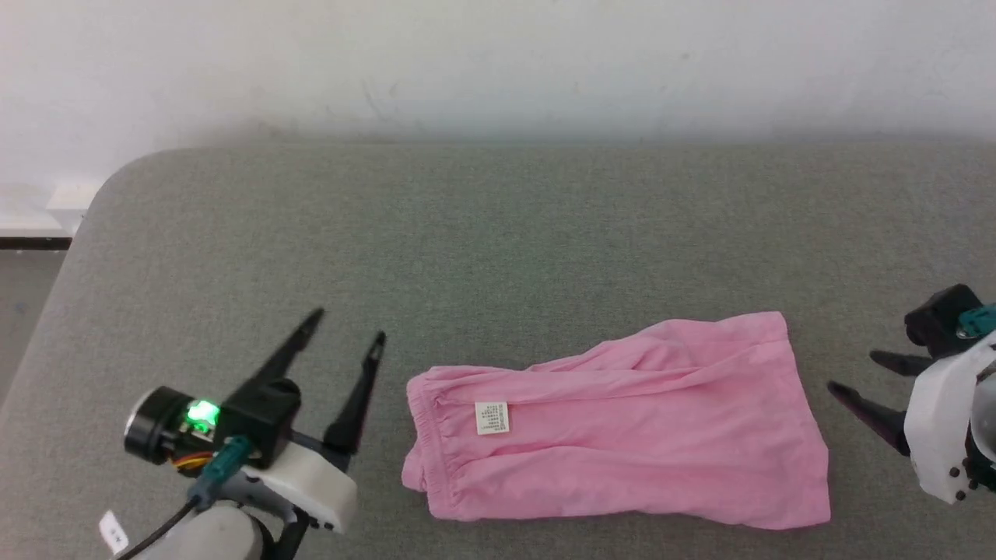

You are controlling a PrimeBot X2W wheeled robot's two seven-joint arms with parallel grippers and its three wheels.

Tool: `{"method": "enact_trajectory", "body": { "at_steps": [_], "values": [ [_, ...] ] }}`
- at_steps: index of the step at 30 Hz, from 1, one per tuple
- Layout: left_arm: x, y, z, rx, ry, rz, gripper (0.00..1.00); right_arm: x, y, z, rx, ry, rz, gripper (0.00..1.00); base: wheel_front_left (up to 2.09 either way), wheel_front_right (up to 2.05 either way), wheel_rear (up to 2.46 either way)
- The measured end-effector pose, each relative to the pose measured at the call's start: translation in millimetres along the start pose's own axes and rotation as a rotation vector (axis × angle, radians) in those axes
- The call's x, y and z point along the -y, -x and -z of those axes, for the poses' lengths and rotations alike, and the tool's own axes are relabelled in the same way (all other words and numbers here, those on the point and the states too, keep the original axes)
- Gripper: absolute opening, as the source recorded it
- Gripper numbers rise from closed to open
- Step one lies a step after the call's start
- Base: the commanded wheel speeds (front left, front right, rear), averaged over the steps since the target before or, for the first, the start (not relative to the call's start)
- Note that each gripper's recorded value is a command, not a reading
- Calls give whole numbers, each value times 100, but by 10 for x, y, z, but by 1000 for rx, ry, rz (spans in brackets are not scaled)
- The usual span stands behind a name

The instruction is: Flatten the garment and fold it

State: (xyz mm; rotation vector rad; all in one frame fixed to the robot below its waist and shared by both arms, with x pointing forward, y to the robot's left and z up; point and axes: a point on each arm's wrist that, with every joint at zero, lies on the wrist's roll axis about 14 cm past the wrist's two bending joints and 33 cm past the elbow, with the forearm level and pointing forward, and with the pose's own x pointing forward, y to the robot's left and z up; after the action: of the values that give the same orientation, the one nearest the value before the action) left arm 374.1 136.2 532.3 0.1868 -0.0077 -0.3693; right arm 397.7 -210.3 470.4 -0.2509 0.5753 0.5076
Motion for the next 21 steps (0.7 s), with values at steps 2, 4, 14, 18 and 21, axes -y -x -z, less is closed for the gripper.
{"method": "enact_trajectory", "body": {
  "at_steps": [2, 4, 14, 18, 21],
  "values": [
    [-141, 8, -107, 60, 3, -82, 100, -5, -10, 98, -94, 8, -6, 100, 0, 0, 0],
    [-223, 3, -167, 99, 4, -140, 100, 19, -25, 160, -162, 8, -4, 100, 0, 0, 0],
    [-687, 92, -275, 201, 58, -507, 100, -127, -352, 428, -357, -27, -38, 100, 0, 0, 0],
    [-737, 200, -128, 170, 63, -572, 100, -189, -517, 498, -381, -49, -44, 100, 0, 0, 0],
    [-767, 235, -60, 159, 76, -586, 100, -200, -603, 623, -421, -54, -40, 100, 0, 0, 0]
  ]
}}
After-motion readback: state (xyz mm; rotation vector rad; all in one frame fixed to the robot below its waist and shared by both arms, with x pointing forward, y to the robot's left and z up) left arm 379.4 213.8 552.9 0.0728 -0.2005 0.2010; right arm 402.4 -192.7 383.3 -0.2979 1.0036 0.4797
